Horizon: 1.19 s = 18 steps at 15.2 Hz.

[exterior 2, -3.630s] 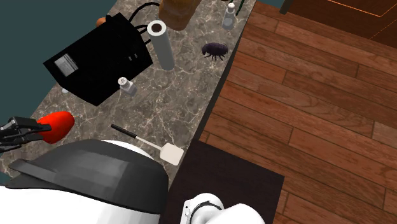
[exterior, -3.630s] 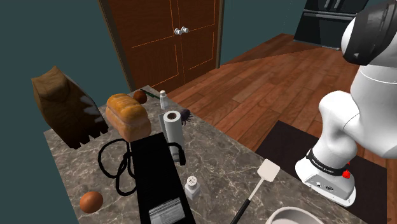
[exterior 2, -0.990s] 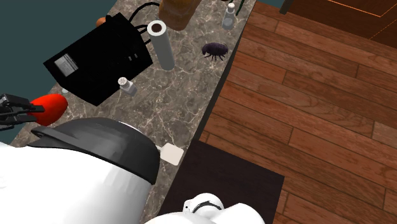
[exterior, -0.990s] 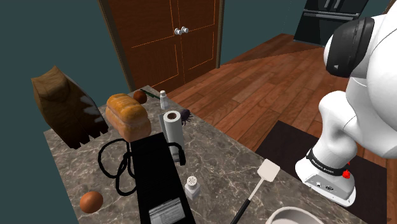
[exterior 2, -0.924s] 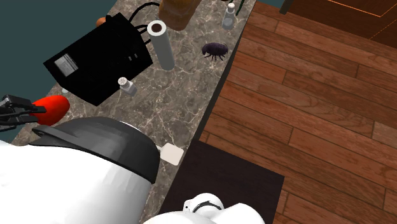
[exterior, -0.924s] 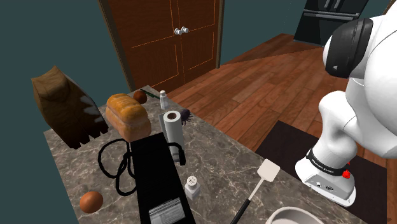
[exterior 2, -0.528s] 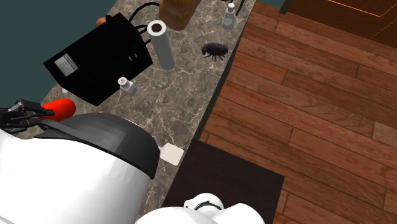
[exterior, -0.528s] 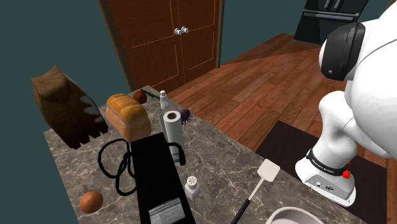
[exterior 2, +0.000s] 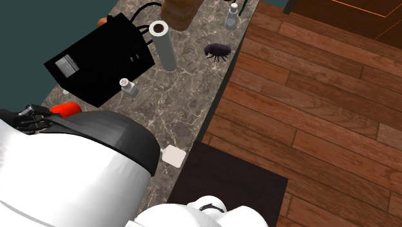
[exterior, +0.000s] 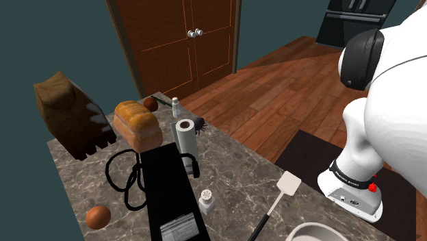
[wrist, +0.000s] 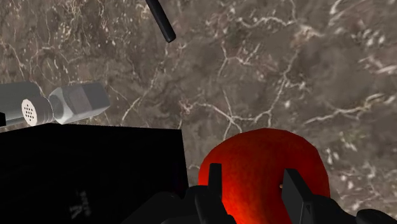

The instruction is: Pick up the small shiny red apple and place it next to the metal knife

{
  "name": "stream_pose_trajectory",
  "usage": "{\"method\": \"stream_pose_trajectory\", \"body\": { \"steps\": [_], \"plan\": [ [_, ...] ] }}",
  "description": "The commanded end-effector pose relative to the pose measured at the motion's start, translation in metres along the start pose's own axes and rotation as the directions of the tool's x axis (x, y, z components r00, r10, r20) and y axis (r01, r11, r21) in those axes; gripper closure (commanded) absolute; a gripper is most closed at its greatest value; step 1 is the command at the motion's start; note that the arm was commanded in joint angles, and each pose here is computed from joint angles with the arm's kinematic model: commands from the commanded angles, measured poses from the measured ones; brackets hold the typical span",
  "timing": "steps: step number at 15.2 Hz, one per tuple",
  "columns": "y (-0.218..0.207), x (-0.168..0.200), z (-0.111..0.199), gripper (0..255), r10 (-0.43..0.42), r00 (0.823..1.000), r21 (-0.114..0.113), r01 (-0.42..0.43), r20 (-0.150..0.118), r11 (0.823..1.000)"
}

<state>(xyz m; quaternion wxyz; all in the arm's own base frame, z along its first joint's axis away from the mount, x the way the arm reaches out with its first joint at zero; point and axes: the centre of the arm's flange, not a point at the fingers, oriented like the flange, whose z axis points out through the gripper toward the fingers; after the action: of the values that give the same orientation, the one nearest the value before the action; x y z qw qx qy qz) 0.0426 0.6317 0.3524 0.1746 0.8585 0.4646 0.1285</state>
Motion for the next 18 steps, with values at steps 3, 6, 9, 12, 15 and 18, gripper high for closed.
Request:
{"method": "stream_pose_trajectory", "body": {
  "steps": [3,6,9,12,15,18],
  "plan": [
    [0.0,0.0,0.0,255,0.0,1.0,0.0,0.0,0.0,1.0],
    [0.0,0.0,0.0,0,0.0,1.0,0.0,0.0,0.0,1.0],
    [0.0,0.0,0.0,0,0.0,1.0,0.0,0.0,0.0,1.0],
    [0.0,0.0,-0.026,0,0.0,1.0,0.0,0.0,0.0,1.0],
    [0.0,0.0,-0.05,0,0.0,1.0,0.0,0.0,0.0,1.0],
    [0.0,0.0,-0.05,0,0.0,1.0,0.0,0.0,0.0,1.0]
  ]
}}
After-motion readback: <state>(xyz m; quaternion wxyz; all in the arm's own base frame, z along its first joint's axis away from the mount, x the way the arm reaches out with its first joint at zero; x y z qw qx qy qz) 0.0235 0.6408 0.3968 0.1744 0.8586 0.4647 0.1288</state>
